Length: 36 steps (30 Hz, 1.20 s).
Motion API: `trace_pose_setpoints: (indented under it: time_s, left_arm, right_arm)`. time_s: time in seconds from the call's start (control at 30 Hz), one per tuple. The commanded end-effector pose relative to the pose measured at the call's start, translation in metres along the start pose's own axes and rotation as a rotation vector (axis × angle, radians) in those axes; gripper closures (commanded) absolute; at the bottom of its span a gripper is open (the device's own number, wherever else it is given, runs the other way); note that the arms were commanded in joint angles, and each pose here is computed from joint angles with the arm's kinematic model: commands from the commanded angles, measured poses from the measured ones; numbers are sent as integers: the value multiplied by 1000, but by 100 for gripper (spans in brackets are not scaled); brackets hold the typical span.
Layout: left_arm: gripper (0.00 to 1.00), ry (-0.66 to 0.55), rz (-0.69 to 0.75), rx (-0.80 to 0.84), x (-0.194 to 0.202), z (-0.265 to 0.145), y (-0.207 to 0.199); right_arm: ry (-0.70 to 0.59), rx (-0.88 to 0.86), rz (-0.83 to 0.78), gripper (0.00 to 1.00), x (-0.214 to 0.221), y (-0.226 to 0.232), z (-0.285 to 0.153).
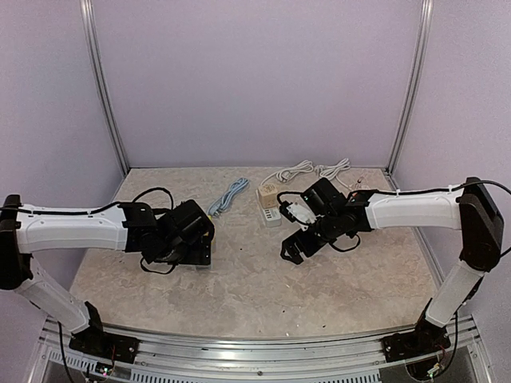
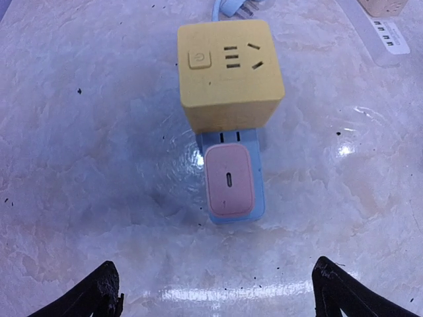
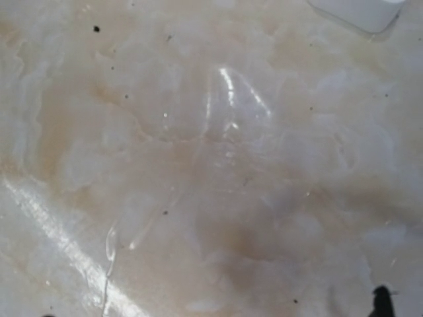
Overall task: Insert the plug
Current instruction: Move the socket to the center of the board.
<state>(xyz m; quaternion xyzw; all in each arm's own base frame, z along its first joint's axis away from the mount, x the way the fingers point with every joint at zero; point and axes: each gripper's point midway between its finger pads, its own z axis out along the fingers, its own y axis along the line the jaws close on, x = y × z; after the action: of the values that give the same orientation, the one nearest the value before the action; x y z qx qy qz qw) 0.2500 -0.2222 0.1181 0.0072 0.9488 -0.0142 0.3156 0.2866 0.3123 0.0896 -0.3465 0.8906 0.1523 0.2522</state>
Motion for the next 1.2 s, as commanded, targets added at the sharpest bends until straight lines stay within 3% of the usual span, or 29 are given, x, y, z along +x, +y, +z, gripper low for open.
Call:
trace_pose_setpoints:
  time_s: [0.0,0.2,0.53,0.73,1.17]
  left_arm:
    - [4,59,-74,-187,16,12,15]
    - [1,78,-9,-285,25,43,6]
    - [11,47,0,-146,20,75,-15]
    - [17,89,-39,-96,26,87,-16]
    - [50,78,-43,-96,21,102,-15]
  right_arm:
    - [-42,-5,-12,0,-13,5,-11]
    - [-51,17,-5,0,-8,1,-22]
    - [-94,43,4,0,-6,-3,-46]
    - [-97,57,5,0,-6,-6,-46]
    - [-97,60,-6,0,-13,-5,-47]
